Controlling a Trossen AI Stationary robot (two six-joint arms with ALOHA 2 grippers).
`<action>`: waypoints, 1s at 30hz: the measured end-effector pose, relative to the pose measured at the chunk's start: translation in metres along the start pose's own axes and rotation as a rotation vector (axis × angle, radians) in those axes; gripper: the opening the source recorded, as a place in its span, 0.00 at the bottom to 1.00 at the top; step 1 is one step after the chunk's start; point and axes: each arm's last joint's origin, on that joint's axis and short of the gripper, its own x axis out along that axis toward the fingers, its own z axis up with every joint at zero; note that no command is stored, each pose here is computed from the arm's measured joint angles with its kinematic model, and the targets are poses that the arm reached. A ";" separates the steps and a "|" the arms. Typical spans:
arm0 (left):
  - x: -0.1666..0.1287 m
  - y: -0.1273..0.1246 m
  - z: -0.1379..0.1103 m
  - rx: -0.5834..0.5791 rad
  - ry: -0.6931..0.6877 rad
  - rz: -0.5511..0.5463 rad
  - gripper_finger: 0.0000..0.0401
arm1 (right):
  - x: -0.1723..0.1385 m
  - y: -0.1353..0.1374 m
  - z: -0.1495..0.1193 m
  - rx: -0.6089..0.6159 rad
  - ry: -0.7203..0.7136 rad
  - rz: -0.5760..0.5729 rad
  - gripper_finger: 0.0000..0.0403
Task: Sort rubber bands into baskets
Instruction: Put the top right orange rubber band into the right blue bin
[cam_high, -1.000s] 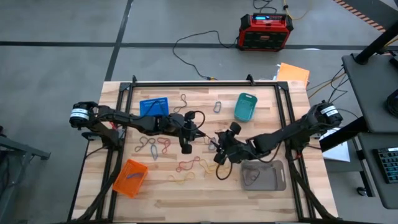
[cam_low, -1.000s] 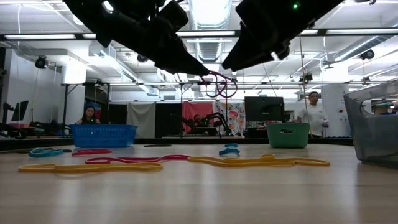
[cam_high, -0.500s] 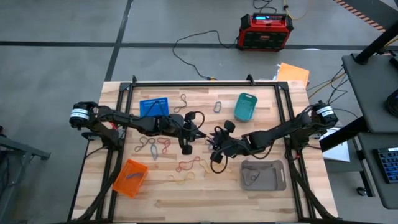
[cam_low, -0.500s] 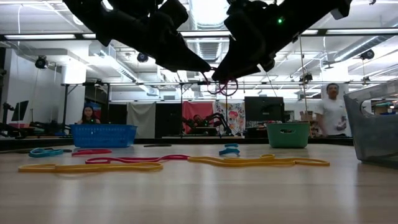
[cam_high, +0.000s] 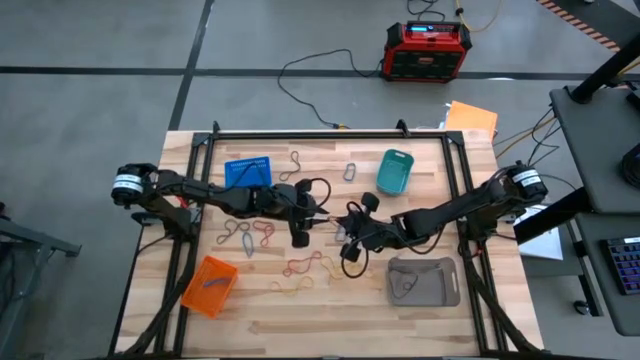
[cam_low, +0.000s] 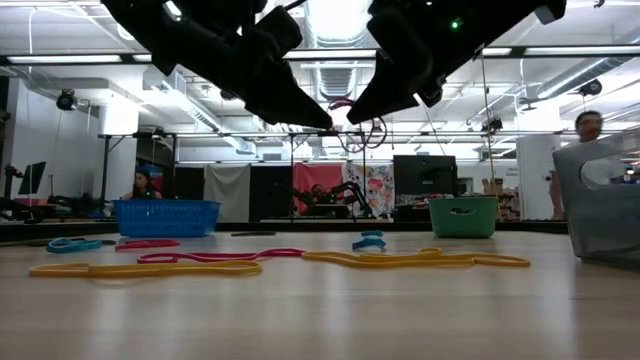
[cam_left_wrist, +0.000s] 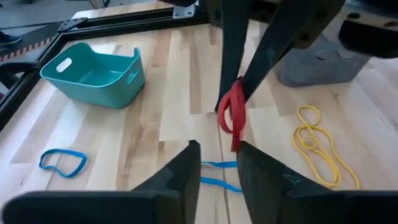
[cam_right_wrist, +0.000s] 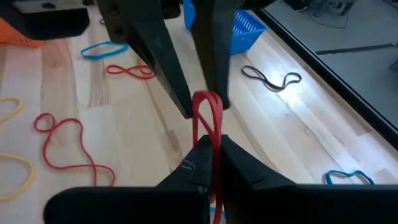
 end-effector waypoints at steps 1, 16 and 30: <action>0.000 0.000 0.000 0.003 0.002 0.001 0.26 | 0.000 -0.002 0.000 -0.001 0.006 -0.006 0.02; -0.010 0.000 -0.004 0.003 0.093 -0.008 0.39 | -0.001 -0.116 0.017 0.188 0.545 -0.509 0.02; -0.010 0.000 -0.006 -0.046 0.110 -0.008 0.39 | 0.016 -0.222 -0.021 0.497 0.783 -0.583 0.02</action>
